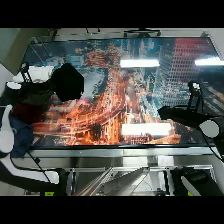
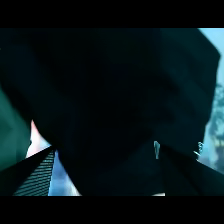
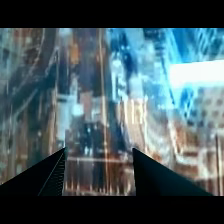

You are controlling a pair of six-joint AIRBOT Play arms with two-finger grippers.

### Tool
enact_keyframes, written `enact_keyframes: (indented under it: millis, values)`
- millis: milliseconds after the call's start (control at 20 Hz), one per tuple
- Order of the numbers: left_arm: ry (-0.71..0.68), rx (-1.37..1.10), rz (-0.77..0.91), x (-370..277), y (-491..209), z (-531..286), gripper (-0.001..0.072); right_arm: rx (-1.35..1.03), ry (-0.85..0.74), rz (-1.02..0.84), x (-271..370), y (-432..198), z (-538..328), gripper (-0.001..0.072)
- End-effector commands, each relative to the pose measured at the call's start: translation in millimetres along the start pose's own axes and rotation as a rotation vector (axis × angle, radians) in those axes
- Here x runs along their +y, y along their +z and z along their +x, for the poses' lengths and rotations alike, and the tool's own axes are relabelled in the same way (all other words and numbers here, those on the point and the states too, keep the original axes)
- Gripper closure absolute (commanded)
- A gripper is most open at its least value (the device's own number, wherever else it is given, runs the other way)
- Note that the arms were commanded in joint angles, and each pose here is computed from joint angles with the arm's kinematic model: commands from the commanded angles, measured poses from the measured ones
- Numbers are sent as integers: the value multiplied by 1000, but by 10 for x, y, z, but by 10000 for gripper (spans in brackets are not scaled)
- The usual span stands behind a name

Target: Fold the shirts.

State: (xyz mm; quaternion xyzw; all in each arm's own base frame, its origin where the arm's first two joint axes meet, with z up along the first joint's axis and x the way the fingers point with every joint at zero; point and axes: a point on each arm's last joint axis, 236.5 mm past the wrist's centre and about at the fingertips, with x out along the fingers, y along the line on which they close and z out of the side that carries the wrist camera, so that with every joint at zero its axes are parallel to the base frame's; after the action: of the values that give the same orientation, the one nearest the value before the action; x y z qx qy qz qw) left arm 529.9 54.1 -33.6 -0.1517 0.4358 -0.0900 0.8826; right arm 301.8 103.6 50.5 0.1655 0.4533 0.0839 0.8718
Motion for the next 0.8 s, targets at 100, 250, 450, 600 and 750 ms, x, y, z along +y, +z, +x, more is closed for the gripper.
enact_keyframes:
  millis: [100,250,450,600,750]
  values:
    - [-118,200,40,-221,-399,758,-4,-6,-15,8,-53,69,193,248]
    - [-171,282,74,-323,-475,764,295,-2,-16,9,-55,65,204,248]
    - [-298,349,110,-756,-257,400,705,-8,-12,10,-43,75,185,250]
    - [-481,426,151,-1431,-196,5,707,5,-17,13,-48,76,139,401]
    - [-661,499,215,-2280,-336,-371,708,56,-74,47,-277,105,-28,401]
